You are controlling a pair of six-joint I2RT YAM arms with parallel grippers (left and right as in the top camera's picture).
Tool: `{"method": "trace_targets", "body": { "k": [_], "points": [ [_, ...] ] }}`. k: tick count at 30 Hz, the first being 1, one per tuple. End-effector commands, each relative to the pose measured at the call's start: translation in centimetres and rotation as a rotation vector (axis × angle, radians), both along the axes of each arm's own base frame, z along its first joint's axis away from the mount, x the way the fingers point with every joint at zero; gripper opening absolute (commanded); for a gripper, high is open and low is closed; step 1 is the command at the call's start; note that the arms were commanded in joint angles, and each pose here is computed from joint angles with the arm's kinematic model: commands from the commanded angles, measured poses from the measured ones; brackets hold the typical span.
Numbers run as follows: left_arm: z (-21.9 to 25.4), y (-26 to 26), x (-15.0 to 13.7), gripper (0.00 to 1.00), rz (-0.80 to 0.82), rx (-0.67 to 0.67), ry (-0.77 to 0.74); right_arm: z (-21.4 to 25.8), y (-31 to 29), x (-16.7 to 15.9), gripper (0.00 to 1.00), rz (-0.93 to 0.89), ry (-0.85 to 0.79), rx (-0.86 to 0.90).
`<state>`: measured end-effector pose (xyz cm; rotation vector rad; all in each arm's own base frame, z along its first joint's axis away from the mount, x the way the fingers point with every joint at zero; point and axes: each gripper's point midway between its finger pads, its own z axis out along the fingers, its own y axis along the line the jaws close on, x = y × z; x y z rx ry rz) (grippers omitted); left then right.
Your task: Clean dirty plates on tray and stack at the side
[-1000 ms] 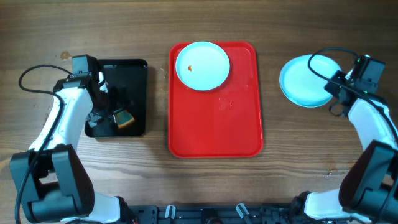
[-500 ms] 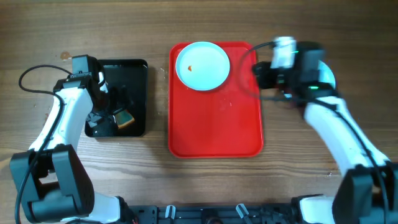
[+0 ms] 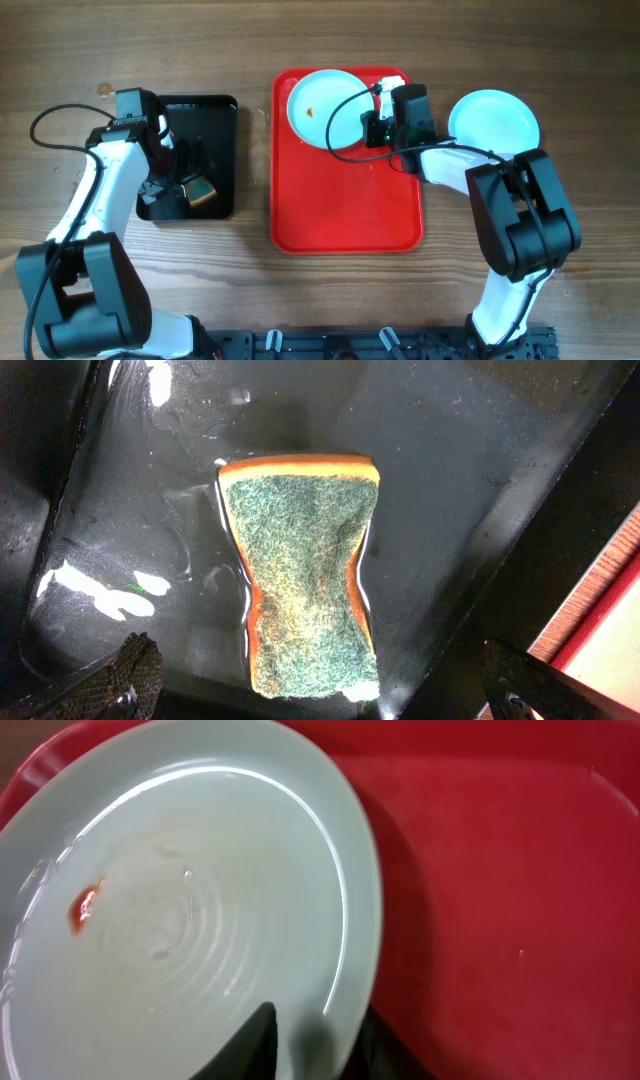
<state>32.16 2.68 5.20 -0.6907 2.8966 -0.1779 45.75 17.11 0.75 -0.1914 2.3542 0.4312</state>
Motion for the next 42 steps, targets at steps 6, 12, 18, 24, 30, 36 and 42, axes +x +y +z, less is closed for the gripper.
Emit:
{"method": "trace_targets", "body": {
  "k": [6,12,18,24,30,36,42],
  "points": [
    [0.6,-0.1,0.0,1.0,-0.006,-0.001,-0.019,2.6,-2.6,-4.5,0.04,-0.069,0.171,-0.093],
    [0.6,-0.1,0.0,1.0,-0.006,-0.001,-0.02,4.6,-4.2,-10.1,0.06,-0.24,0.395,-0.025],
    [0.6,-0.1,0.0,1.0,-0.006,-0.001,-0.019,4.2,-2.6,-12.6,0.38,-0.248,0.547,0.088],
    [0.6,-0.1,0.0,1.0,-0.006,-0.001,-0.02,4.0,-4.0,-12.4,0.39,-0.036,0.434,-0.133],
    [0.8,-0.1,0.9,1.0,0.003,-0.01,-0.054,6.2,-3.7,-12.8,0.43,0.027,0.379,-0.13],
    [1.3,-2.3,1.6,1.0,-0.027,-0.134,-0.092,6.3,-3.8,-13.1,0.43,0.025,0.39,-0.131],
    [-1.2,1.4,0.2,0.59,0.131,0.054,0.024,6.2,-3.7,-13.4,0.43,0.028,0.405,-0.124]
  ]
}}
